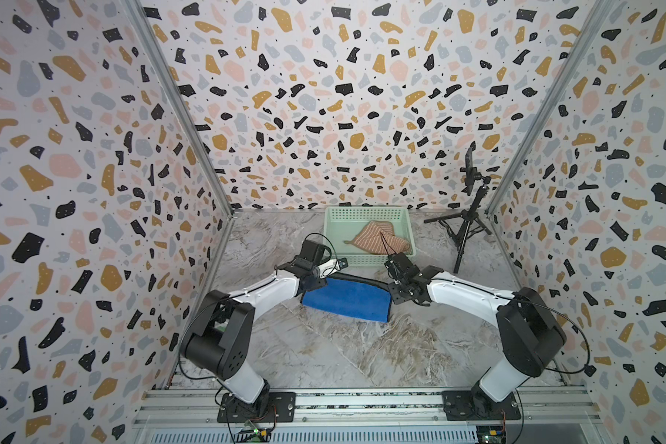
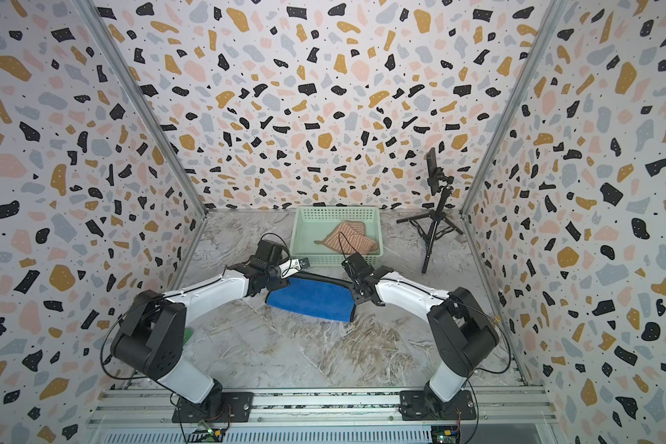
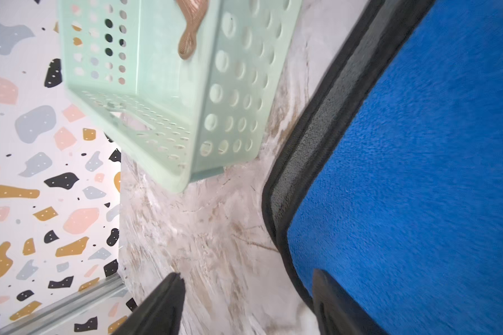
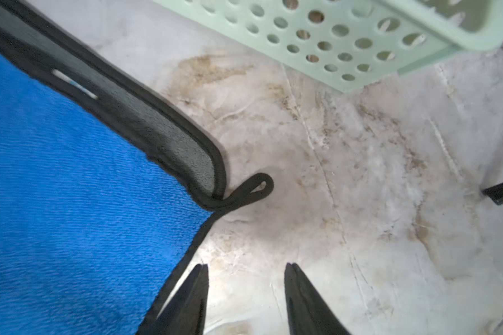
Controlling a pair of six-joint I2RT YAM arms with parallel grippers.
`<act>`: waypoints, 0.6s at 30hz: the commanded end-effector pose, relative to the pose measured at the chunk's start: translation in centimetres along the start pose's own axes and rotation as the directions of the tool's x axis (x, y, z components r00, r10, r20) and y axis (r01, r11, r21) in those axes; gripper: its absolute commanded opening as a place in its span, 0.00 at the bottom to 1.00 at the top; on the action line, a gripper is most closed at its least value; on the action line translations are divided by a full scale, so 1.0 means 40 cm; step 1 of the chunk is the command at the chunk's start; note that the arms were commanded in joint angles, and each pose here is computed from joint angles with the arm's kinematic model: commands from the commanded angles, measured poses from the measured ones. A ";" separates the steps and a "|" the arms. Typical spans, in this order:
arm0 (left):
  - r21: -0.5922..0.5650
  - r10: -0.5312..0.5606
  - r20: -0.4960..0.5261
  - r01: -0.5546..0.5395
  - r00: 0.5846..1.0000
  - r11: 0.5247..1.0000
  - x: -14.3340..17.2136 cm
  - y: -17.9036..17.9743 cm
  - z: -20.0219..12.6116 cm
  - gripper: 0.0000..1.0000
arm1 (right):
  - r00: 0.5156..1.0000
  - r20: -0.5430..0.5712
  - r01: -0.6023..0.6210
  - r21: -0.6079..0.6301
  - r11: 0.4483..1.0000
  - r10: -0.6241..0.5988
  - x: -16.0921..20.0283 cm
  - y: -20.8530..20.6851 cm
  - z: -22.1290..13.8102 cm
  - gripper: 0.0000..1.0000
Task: Fold the square dishcloth
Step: Fold the cleaning item at the center of the board.
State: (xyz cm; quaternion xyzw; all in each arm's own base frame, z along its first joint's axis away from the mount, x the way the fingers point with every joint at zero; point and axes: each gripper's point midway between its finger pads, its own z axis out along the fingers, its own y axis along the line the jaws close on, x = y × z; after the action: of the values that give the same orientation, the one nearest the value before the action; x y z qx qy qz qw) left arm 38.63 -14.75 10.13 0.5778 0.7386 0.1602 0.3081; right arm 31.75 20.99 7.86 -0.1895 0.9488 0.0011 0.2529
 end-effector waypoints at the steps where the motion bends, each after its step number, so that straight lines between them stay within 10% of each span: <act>1: 0.167 -0.022 0.012 0.020 1.000 0.986 0.026 -0.097 -0.044 0.77 | 0.991 0.118 -0.031 -0.214 0.976 0.057 -0.064 0.088 -0.056 0.37; 18: 0.118 0.013 -0.199 0.010 0.980 0.993 0.162 -0.140 0.072 0.72 | 0.982 -0.178 -0.119 -0.318 0.941 0.064 0.240 0.170 0.079 0.04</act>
State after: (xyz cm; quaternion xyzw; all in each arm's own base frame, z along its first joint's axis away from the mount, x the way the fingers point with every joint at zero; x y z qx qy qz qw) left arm 34.64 -11.19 3.37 0.5831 0.7733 0.1491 0.1996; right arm 27.30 26.00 2.31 -0.1825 0.9470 0.1755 0.1980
